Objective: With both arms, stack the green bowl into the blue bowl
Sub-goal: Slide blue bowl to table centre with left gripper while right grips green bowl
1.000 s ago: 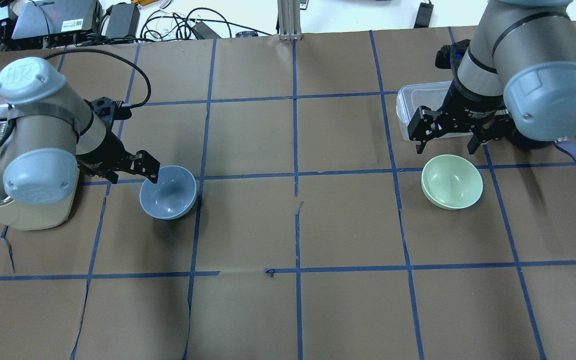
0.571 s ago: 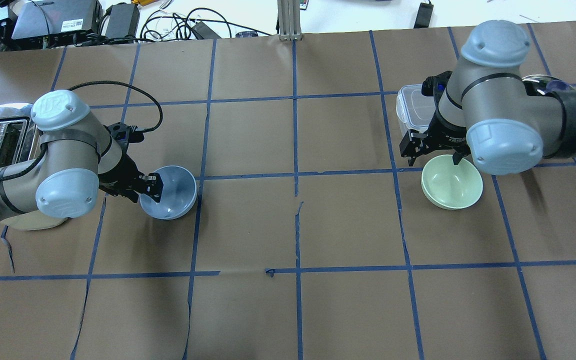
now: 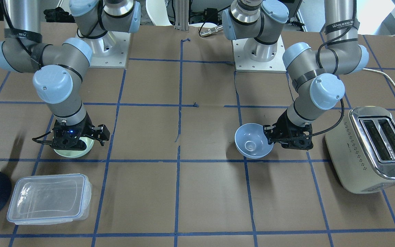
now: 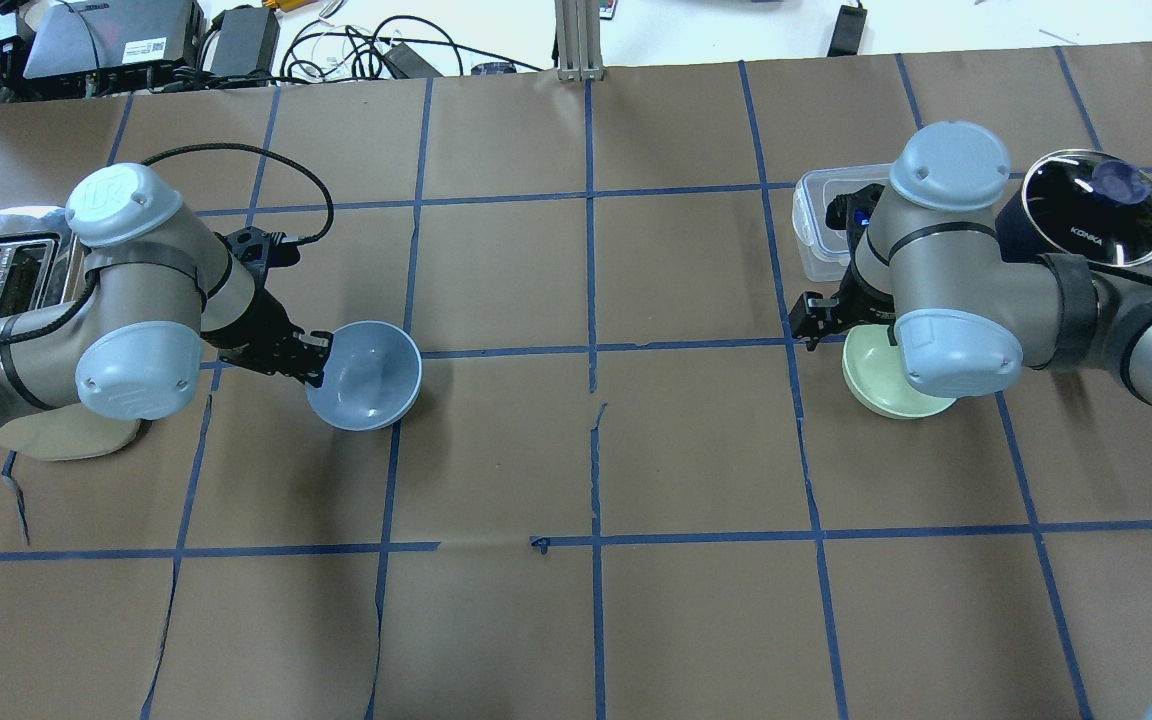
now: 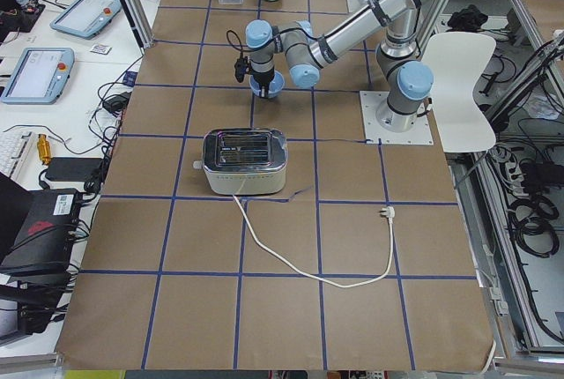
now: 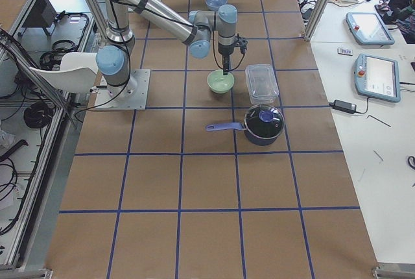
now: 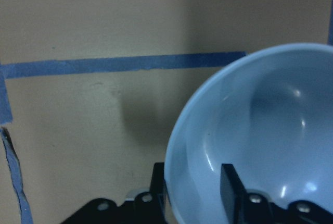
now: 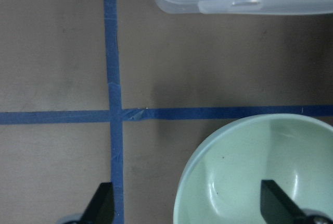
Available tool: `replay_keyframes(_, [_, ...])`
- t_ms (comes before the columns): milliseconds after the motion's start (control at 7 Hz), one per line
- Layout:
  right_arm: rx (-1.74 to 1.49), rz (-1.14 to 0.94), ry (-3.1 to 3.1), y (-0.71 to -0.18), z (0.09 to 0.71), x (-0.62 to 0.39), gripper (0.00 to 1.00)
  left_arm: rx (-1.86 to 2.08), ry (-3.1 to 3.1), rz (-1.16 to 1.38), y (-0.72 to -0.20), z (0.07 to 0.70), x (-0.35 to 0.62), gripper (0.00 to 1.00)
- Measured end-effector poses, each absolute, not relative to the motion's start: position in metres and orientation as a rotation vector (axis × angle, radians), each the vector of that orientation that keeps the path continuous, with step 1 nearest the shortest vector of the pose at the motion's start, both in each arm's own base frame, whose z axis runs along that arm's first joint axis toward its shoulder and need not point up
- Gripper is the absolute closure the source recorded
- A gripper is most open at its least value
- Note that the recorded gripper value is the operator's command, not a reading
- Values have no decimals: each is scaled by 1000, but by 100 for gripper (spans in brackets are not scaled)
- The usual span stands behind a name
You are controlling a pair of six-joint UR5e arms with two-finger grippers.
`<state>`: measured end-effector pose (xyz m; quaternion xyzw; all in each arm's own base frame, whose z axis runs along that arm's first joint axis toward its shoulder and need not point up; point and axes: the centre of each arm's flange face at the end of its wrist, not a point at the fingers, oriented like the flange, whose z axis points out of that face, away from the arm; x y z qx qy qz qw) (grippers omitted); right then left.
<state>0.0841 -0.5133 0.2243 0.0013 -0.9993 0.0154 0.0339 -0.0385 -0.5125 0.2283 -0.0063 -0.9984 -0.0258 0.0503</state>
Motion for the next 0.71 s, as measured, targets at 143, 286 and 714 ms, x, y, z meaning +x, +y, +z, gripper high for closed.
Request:
replay_keyframes(143, [1, 27, -3072, -512, 215, 83, 39, 22, -3013, -56, -521, 237, -64, 100])
replay_keyframes(286, [-8, 13, -3072, -510, 210, 80, 68, 56, -3005, -39, -525, 246, -107, 100])
replay_keyframes(714, [-50, -11, -3073, -509, 206, 64, 100, 222, -2951, -46, -503, 246, -238, 100])
